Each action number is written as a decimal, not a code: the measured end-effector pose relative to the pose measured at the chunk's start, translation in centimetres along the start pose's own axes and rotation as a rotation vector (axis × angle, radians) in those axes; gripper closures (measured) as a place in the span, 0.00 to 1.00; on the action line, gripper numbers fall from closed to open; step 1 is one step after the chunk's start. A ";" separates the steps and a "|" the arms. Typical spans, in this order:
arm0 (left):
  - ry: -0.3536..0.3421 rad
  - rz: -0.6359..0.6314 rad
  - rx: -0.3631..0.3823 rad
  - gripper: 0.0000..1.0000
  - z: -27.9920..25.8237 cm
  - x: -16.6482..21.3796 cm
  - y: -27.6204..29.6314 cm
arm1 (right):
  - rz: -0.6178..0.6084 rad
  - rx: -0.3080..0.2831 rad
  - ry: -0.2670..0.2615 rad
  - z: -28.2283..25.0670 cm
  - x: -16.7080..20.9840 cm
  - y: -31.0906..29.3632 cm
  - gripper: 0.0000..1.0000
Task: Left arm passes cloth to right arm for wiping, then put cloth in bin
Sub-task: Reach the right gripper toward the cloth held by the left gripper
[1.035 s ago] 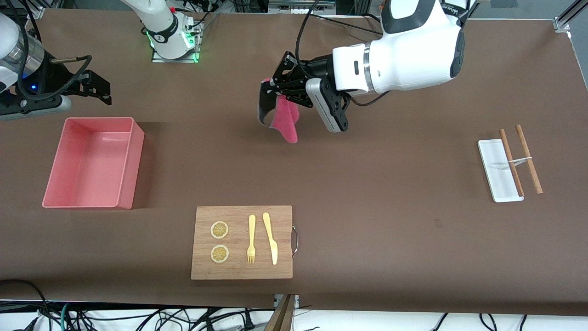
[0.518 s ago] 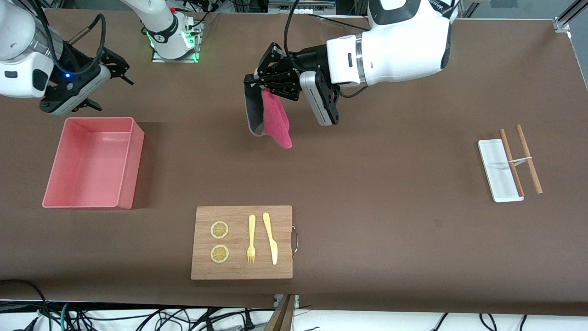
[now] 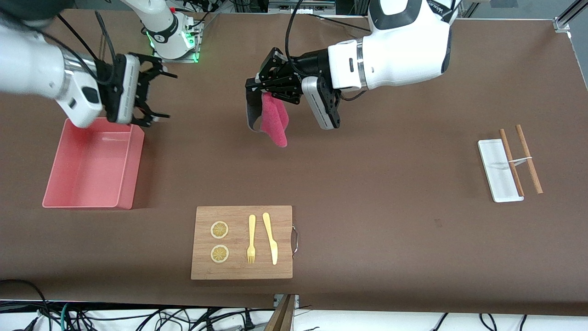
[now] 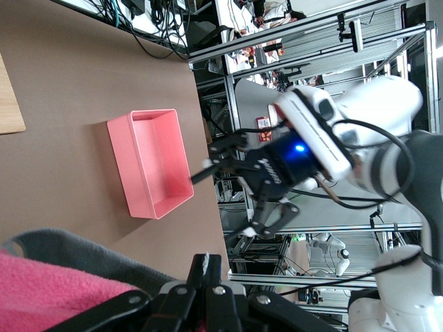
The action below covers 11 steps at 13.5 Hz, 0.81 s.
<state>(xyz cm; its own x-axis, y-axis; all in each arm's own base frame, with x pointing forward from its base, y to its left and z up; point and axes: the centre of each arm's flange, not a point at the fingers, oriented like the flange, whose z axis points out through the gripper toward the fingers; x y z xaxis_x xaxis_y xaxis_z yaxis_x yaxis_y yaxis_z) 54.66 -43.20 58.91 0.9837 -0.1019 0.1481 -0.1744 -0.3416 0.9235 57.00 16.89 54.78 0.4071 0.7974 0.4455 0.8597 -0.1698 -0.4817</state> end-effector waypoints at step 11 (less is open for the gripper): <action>0.006 -0.003 0.001 0.98 -0.2 0.2 -0.2 | -0.281 0.041 0.216 15.6 9.0 3.4 0.00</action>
<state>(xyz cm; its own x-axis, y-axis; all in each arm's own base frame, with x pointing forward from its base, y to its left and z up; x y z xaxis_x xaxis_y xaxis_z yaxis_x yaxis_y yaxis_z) 54.93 -42.93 58.84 0.9844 -0.0952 0.1477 -0.1717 -0.3433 0.9234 58.84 32.55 45.39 0.2156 0.6682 0.7121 0.9362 0.0657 -0.3452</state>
